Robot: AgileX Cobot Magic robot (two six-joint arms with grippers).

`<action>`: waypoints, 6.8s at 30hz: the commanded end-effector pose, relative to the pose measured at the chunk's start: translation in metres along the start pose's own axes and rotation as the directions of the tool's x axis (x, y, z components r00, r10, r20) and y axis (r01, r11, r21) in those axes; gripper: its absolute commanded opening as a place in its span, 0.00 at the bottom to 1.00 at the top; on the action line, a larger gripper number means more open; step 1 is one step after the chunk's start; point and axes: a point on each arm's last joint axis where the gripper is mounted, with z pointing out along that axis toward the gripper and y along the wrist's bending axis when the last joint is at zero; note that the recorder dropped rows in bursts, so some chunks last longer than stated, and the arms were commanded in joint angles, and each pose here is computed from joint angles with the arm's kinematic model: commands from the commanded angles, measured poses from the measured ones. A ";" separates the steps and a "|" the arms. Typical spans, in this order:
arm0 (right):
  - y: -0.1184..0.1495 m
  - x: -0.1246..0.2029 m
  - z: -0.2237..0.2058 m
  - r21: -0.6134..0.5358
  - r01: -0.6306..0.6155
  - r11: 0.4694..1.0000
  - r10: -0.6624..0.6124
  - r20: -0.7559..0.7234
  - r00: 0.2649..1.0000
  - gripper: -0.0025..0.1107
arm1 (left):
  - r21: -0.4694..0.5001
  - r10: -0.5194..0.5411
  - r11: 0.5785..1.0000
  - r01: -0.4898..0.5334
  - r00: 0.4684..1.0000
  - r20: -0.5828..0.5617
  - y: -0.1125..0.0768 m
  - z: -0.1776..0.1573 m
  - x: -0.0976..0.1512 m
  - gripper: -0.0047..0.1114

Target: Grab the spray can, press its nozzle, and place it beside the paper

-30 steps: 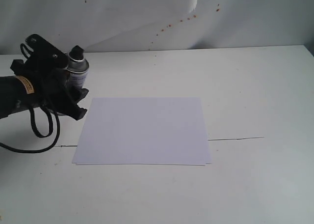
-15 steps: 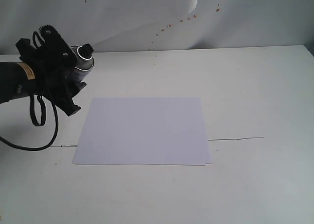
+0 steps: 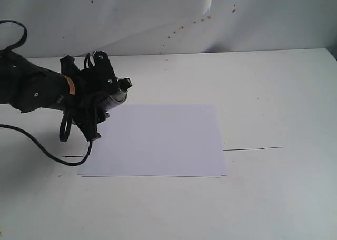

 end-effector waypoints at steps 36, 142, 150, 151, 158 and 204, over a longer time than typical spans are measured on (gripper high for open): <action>0.000 0.001 0.000 0.009 -0.003 1.000 0.003 0.004 1.000 0.02 | -0.294 0.053 0.945 -0.142 0.955 -0.291 -0.031 0.021 -0.045 0.04; 0.008 -0.124 0.356 -0.331 -0.746 0.578 0.250 -0.798 0.548 0.02 | -0.252 0.018 0.964 -0.089 0.962 -0.271 -0.033 0.000 -0.053 0.04; 0.019 -0.084 0.379 -0.318 -0.883 0.347 0.306 -0.851 0.427 0.02 | -0.234 0.030 0.968 -0.086 0.973 -0.231 -0.035 0.001 -0.057 0.04; 0.020 -0.081 0.381 -0.312 -0.891 0.331 0.310 -0.856 0.415 0.02 | -0.233 0.031 0.969 -0.085 0.973 -0.228 -0.036 0.001 -0.057 0.04; 0.046 -0.080 0.380 -0.344 -0.875 0.341 0.249 -0.864 0.437 0.02 | -0.234 0.030 0.969 -0.086 0.973 -0.230 -0.035 0.001 -0.057 0.04; 0.080 -0.082 0.377 -0.434 -0.835 0.338 0.180 -0.841 0.510 0.02 | -0.236 0.029 0.968 -0.086 0.971 -0.236 -0.035 0.001 -0.056 0.04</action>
